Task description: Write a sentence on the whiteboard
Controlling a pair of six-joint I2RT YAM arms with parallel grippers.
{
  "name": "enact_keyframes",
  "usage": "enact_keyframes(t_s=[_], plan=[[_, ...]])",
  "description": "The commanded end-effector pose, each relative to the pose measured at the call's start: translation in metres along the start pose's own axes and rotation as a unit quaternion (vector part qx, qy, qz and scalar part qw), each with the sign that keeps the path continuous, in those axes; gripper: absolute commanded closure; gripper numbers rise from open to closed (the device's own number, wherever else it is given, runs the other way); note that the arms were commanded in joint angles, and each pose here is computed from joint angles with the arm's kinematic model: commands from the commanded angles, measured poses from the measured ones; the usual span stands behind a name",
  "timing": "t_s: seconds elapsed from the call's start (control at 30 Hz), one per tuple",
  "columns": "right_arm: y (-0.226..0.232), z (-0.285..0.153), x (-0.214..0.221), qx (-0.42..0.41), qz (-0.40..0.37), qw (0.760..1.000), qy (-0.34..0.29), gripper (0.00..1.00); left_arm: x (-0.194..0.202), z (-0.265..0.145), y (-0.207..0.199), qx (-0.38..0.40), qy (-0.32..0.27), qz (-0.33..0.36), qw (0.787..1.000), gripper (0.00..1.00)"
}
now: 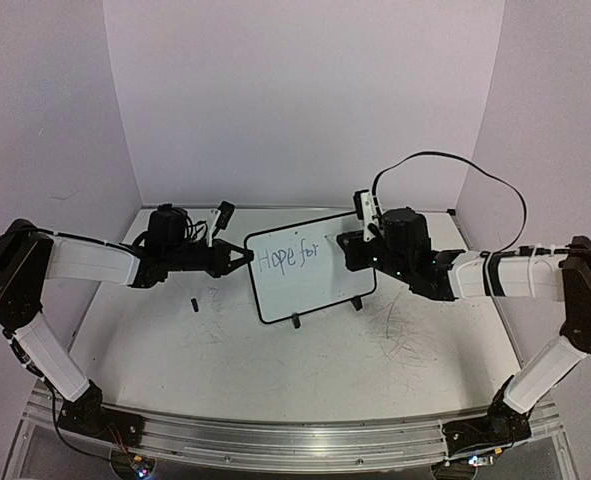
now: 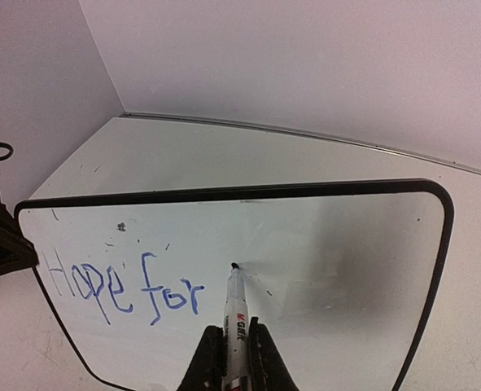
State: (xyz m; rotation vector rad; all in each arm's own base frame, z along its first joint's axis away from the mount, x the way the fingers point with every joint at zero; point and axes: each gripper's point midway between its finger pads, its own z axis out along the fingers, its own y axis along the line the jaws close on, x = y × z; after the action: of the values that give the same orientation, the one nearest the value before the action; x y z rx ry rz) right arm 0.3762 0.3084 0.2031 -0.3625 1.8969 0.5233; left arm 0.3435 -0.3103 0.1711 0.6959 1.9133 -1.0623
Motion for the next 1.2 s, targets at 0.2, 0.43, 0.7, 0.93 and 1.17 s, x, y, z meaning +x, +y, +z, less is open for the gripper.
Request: enact_keyframes(t_s=[0.2,0.43,0.7,0.93,1.17], plan=[[-0.001,0.005,-0.013,0.013,0.004,1.000,-0.018,1.00,0.001,-0.005,0.012,-0.038,0.002,0.016,0.999,1.00],[-0.004,0.003,0.000,0.014,0.008,1.000,-0.002,1.00,0.000,-0.005,0.011,-0.037,0.001,0.017,0.999,1.00],[-0.007,-0.001,0.017,0.014,0.014,1.000,0.015,1.00,0.000,-0.005,0.011,-0.037,0.002,0.018,0.999,1.00],[-0.010,-0.004,0.030,0.014,0.019,0.999,0.028,1.00,0.001,-0.005,0.011,-0.036,0.003,0.018,0.999,1.00],[-0.010,-0.004,0.030,0.016,0.021,0.999,0.027,1.00,0.002,-0.005,0.011,-0.037,0.003,0.018,0.999,1.00]])
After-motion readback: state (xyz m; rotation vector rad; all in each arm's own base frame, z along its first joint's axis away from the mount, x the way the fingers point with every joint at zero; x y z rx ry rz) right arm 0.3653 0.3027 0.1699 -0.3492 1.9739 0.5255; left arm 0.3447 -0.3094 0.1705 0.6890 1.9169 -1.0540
